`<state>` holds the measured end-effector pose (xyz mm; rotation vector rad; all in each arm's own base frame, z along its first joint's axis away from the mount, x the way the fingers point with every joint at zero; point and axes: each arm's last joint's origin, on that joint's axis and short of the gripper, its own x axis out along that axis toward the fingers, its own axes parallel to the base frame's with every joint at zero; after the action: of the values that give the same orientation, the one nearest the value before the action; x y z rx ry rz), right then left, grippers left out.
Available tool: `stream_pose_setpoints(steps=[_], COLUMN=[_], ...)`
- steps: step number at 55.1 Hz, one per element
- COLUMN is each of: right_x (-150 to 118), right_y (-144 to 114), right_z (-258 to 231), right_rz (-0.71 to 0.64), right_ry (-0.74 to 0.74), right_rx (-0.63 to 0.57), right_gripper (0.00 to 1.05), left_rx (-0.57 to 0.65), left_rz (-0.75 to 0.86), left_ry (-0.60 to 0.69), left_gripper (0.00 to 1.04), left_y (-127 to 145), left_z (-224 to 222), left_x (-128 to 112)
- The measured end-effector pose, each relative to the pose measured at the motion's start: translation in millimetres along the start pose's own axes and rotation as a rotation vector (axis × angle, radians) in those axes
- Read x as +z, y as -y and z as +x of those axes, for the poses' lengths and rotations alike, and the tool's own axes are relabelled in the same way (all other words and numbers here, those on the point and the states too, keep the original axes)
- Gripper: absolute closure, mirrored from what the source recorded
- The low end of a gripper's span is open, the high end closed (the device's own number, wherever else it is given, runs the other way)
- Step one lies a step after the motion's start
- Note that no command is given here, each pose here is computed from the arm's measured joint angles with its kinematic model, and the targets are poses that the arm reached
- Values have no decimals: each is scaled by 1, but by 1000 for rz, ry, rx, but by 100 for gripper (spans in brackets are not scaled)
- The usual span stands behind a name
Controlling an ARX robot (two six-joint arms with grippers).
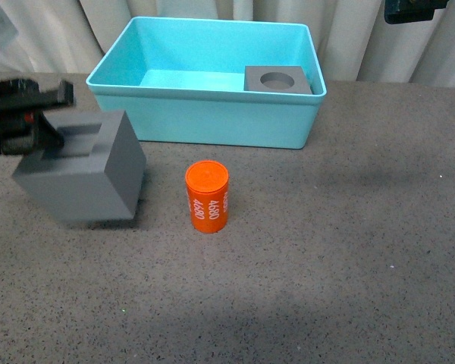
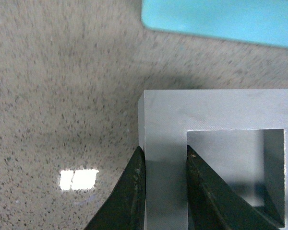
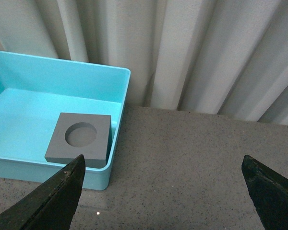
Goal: Place gray and orange parts in blue box
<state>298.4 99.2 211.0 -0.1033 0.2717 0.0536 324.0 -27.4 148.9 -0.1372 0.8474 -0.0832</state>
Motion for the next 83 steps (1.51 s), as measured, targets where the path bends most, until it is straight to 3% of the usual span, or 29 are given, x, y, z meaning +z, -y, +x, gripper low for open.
stream_pose_setpoints(steps=[6, 13, 25, 30, 40, 67, 77, 83], right_x=[0, 0, 0, 0, 0, 0, 0, 0], right_y=[0, 0, 0, 0, 0, 0, 0, 0], right_z=[0, 0, 0, 0, 0, 0, 0, 0], right_rz=[0, 0, 0, 0, 0, 0, 0, 0], right_ry=[0, 0, 0, 0, 0, 0, 0, 0], right_rx=[0, 0, 0, 0, 0, 0, 0, 0], right_gripper=[10, 10, 10, 10, 10, 10, 10, 10], left_rx=[-29, -58, -45, -33, -18, 32, 25, 26], left_rz=[9, 35, 81, 99, 114, 116, 68, 52], left_ry=[98, 239, 358, 380, 305, 171, 190, 239], left_gripper=[87, 87, 87, 87, 87, 86, 51, 35], left_y=[11, 31, 51, 50, 40, 30, 28, 29], left_z=[-21, -38, -4, 19, 58, 102, 98, 84], left_x=[25, 71, 131, 135, 131, 126, 133, 135])
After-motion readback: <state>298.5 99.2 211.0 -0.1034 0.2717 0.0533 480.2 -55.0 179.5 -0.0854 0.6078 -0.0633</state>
